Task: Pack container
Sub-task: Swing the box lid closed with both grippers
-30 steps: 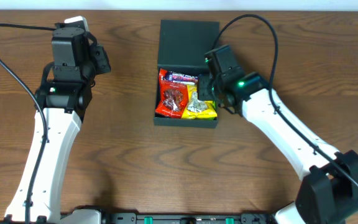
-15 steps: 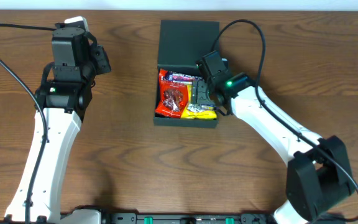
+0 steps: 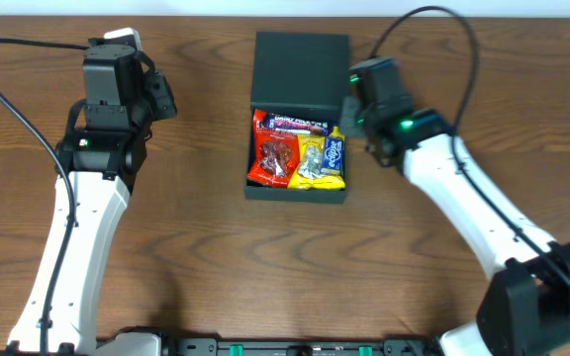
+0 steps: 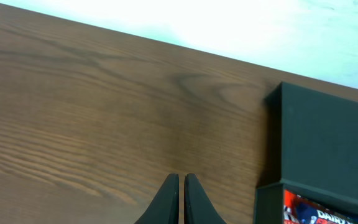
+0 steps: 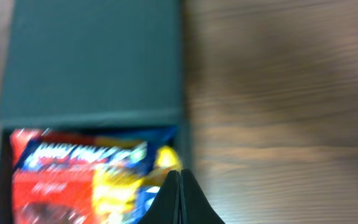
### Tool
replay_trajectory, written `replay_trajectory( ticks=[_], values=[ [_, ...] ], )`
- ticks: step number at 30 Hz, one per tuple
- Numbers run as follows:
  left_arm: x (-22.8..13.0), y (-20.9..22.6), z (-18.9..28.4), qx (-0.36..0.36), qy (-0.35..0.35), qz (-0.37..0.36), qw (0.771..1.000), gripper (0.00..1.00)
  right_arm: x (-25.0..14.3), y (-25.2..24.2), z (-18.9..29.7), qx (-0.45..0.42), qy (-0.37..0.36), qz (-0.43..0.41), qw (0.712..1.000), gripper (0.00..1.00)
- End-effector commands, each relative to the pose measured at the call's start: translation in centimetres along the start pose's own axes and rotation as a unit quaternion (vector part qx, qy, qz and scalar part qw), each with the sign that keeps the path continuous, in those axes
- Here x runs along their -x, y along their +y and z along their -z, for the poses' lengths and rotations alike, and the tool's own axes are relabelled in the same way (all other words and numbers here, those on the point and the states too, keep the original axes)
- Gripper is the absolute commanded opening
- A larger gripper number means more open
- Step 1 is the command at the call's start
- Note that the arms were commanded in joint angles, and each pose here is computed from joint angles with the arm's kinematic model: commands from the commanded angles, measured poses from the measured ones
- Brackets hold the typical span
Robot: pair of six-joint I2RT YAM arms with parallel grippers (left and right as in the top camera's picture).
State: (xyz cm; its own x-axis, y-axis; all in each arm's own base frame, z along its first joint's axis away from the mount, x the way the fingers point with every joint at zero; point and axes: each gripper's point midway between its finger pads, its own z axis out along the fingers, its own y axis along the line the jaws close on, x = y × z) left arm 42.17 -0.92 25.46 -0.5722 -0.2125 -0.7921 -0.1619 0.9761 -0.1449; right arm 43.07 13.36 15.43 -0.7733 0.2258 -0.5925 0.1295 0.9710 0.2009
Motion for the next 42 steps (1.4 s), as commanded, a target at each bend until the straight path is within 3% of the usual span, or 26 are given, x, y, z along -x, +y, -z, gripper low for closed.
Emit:
replay_trajectory(
  ticks=[1,7,15,25,34,42],
  values=[
    [-0.3,-0.8,0.0,-0.027,0.009,0.000,1.000,0.06,1.8,-3.5,0.0,-0.031,-0.014,-0.025,0.999,0.02],
    [-3.7,-3.3,-3.6,-0.099,0.077,-0.012,0.992,0.06,2.3,-6.5,-1.0,-0.042,-0.002,-0.055,0.998,0.01],
    [-6.8,-5.4,-10.3,-0.158,0.113,0.000,0.981,0.06,0.7,-5.3,-6.2,0.046,0.053,-0.079,0.994,0.02],
    [-6.5,-8.6,-16.5,-0.222,0.149,0.053,0.962,0.06,2.5,-4.8,-10.6,0.146,0.033,-0.115,0.982,0.02],
    [-9.4,-11.2,-22.4,-0.267,0.255,0.127,0.921,0.06,1.4,-3.3,-15.4,0.225,0.052,-0.182,0.956,0.02],
    [-11.5,-12.5,-23.4,-0.311,0.284,0.160,0.893,0.06,2.1,-1.6,-16.0,0.273,0.033,-0.164,0.947,0.02]
  ],
)
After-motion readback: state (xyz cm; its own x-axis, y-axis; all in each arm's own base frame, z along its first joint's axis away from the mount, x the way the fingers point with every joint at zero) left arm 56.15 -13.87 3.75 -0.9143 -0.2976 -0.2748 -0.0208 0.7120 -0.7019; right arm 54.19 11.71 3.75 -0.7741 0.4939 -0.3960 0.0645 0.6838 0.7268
